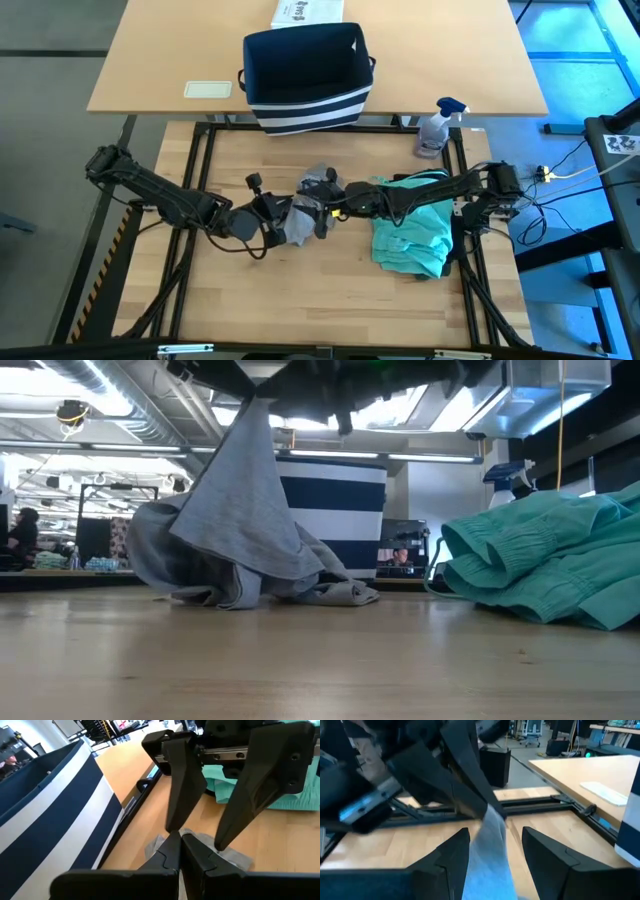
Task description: Fold Laundry from Bin
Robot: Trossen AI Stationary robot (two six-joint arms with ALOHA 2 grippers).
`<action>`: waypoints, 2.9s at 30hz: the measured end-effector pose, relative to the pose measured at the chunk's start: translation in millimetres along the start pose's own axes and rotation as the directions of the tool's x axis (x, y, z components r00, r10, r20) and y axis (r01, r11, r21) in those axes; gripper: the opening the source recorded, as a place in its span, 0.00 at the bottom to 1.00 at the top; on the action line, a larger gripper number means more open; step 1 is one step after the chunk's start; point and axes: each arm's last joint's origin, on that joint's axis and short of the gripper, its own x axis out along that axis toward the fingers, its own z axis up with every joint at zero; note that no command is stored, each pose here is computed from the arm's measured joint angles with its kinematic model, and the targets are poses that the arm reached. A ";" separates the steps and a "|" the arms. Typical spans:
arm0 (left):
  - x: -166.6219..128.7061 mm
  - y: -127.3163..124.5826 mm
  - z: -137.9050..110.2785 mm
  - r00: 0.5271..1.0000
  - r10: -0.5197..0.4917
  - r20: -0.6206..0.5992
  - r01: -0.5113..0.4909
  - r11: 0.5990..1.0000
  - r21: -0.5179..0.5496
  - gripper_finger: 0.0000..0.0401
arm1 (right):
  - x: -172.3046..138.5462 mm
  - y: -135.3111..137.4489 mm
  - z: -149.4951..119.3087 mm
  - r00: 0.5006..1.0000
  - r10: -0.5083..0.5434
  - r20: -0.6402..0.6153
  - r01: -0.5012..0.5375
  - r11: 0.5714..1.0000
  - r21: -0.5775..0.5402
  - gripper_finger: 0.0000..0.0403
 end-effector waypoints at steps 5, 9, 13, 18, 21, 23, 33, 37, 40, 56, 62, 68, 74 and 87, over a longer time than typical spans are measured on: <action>1.3 -0.7 1.5 1.000 0.000 0.011 0.001 1.000 -0.016 0.00 | 0.6 0.0 4.4 1.000 -0.013 0.012 0.013 1.000 0.015 0.45; 7.9 -6.0 2.5 1.000 0.002 0.023 -0.002 1.000 -0.012 0.00 | 0.9 0.4 6.9 1.000 -0.018 0.018 0.018 1.000 0.025 0.45; 18.6 -12.2 1.4 0.999 0.020 0.025 -0.021 0.999 0.036 0.00 | 0.9 0.3 4.4 1.000 -0.021 -0.005 0.022 1.000 0.018 0.45; 21.9 -13.4 5.8 0.997 0.043 0.060 -0.043 0.999 0.002 0.00 | 0.9 -0.6 1.6 0.998 -0.044 -0.036 0.044 0.999 0.011 0.45; 20.0 -14.8 10.9 0.995 0.027 0.099 -0.028 1.000 0.013 0.00 | 0.6 -2.8 -1.2 0.992 -0.108 -0.062 0.108 0.994 -0.001 0.45; 18.3 -16.0 12.5 0.993 0.022 0.113 -0.026 0.999 0.036 0.00 | 0.5 -4.2 -3.0 0.987 -0.142 -0.078 0.142 0.990 -0.010 0.45; 9.9 -20.4 10.6 0.989 0.096 0.108 -0.110 0.986 0.123 0.00 | -4.2 -7.7 -14.5 0.952 -0.224 -0.207 0.212 0.974 -0.079 0.45; 8.4 -20.5 7.6 0.986 0.138 0.090 -0.151 0.975 0.161 0.00 | -10.7 -8.9 -8.4 0.949 -0.230 -0.216 0.216 0.973 -0.084 0.45; 7.9 -20.4 6.1 0.985 0.153 0.082 -0.166 0.970 0.177 0.00 | -19.1 -10.6 -2.7 0.939 -0.249 -0.236 0.234 0.968 -0.091 0.45; 6.9 -23.5 7.3 0.993 0.070 0.094 -0.085 0.981 0.174 0.00 | -38.4 -17.6 2.9 0.881 -0.361 -0.306 0.317 0.930 -0.184 0.45; 7.0 -24.8 7.4 0.995 0.020 0.096 -0.037 0.983 0.181 0.00 | -39.3 -19.9 3.0 0.854 -0.432 -0.290 0.381 0.898 -0.219 0.45; 7.6 -24.5 7.4 0.995 0.015 0.095 -0.032 0.983 0.181 0.00 | -38.5 -18.0 2.9 0.877 -0.373 -0.303 0.307 0.920 -0.244 0.45; 8.0 -24.2 7.5 0.995 0.016 0.094 -0.033 0.983 0.180 0.00 | -41.1 -17.7 2.8 0.878 -0.354 -0.323 0.265 0.920 -0.288 0.45; 16.1 -19.0 6.6 0.997 -0.016 0.074 0.005 0.991 0.136 0.00 | -65.0 9.9 30.0 0.959 -0.145 -0.243 0.094 0.973 -0.210 0.45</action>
